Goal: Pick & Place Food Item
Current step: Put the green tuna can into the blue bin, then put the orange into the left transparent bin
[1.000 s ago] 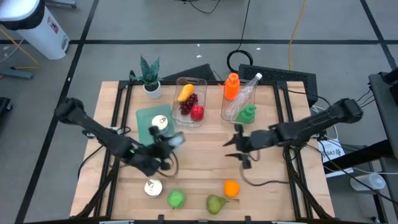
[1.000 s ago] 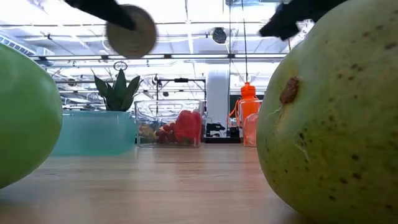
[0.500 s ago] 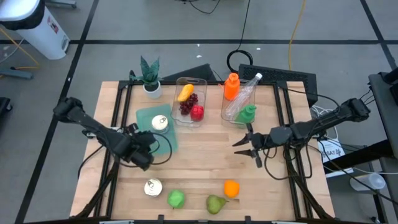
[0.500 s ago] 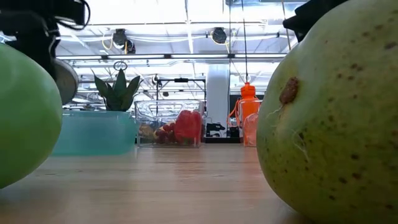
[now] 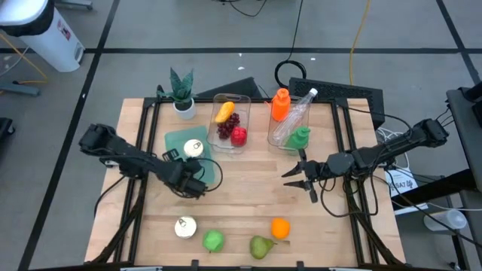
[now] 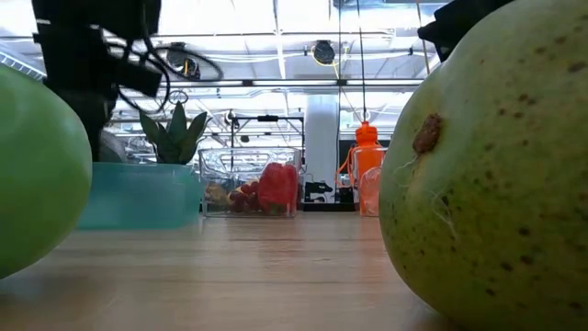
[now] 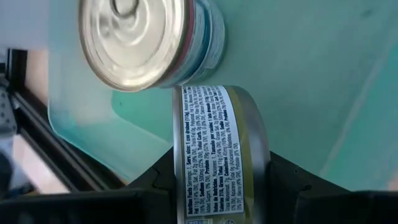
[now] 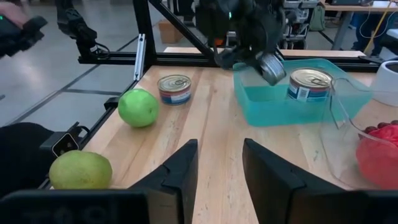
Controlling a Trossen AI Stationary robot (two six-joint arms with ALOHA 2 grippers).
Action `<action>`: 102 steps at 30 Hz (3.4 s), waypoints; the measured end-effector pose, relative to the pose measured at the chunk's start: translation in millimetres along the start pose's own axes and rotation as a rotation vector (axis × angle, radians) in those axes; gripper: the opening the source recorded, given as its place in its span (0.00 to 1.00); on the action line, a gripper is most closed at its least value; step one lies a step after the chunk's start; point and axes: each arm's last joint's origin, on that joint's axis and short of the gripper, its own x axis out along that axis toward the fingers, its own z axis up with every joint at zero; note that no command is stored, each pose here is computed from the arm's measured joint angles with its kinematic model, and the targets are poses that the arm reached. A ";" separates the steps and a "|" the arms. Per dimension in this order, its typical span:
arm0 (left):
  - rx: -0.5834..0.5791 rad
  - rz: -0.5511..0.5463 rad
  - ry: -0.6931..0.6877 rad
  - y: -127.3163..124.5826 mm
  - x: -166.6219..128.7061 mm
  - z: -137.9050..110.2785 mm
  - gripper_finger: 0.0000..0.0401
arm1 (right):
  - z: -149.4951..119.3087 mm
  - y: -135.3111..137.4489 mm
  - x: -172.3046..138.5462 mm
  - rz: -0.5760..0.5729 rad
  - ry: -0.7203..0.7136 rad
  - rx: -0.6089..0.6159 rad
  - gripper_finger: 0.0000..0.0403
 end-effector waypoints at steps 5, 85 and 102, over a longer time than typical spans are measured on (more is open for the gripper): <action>0.006 0.054 0.112 -11.3 21.2 8.8 0.34 | -0.3 0.5 0.3 0.005 0.002 0.014 0.28; 0.008 -0.822 -1.336 49.3 31.3 -7.6 0.13 | 13.4 12.4 -0.1 -0.053 0.251 -0.167 0.26; -0.038 -0.861 -1.320 49.7 30.0 -7.1 0.13 | 36.6 86.3 72.7 0.471 0.602 -0.149 0.73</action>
